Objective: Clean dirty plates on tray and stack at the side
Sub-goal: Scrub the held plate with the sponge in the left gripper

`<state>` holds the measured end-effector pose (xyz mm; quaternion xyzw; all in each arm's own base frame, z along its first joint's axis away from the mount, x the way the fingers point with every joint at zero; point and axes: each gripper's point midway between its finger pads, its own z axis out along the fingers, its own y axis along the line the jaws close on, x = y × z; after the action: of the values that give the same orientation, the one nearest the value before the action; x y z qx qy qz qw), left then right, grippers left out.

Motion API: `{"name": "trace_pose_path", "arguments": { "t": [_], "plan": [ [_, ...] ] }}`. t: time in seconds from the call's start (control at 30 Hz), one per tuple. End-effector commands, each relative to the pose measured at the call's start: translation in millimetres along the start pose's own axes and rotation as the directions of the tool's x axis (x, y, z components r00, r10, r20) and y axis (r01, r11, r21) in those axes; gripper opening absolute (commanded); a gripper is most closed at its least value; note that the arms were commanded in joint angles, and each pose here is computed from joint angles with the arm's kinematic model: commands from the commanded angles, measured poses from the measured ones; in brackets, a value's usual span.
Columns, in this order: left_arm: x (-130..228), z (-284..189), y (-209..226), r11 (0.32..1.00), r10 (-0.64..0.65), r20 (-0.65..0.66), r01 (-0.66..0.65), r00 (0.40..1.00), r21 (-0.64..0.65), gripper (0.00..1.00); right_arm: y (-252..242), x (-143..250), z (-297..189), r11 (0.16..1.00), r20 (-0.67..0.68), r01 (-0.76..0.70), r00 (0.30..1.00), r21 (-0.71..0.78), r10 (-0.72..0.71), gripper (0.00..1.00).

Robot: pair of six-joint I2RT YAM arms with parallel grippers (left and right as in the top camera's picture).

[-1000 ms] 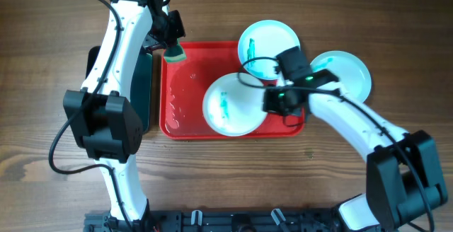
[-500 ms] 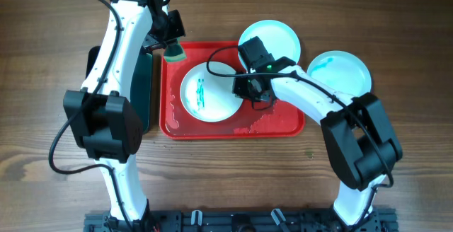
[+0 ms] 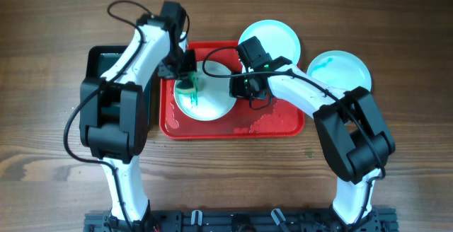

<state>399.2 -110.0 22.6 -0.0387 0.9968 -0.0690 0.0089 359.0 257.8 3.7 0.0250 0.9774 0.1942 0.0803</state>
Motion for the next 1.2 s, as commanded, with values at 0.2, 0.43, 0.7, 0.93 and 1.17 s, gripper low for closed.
{"name": "trace_pose_path", "arguments": {
  "t": [0.2,0.43,0.7,0.93,1.17],
  "plan": [
    [60,56,-44,0.940,0.292,-0.065,-0.274,0.954,0.205,0.04,1,7,9,1.000,-0.044,0.015,0.999,-0.019,-0.016,0.04],
    [103,50,-33,0.926,0.357,-0.230,-0.310,0.905,0.217,0.04,2,7,9,1.000,-0.045,0.016,0.999,-0.026,-0.017,0.04],
    [30,37,84,0.838,-0.271,0.203,0.334,0.941,-0.432,0.04,2,7,9,1.000,-0.045,0.016,0.999,-0.025,-0.017,0.04],
    [28,41,71,0.860,-0.276,0.196,0.332,0.941,-0.386,0.04,3,6,9,0.999,-0.041,0.017,0.999,-0.028,-0.018,0.04],
    [97,42,-47,0.911,0.309,-0.207,-0.227,0.928,0.344,0.04,3,6,9,0.999,-0.041,0.017,0.999,-0.030,-0.018,0.04]
  ]
}}
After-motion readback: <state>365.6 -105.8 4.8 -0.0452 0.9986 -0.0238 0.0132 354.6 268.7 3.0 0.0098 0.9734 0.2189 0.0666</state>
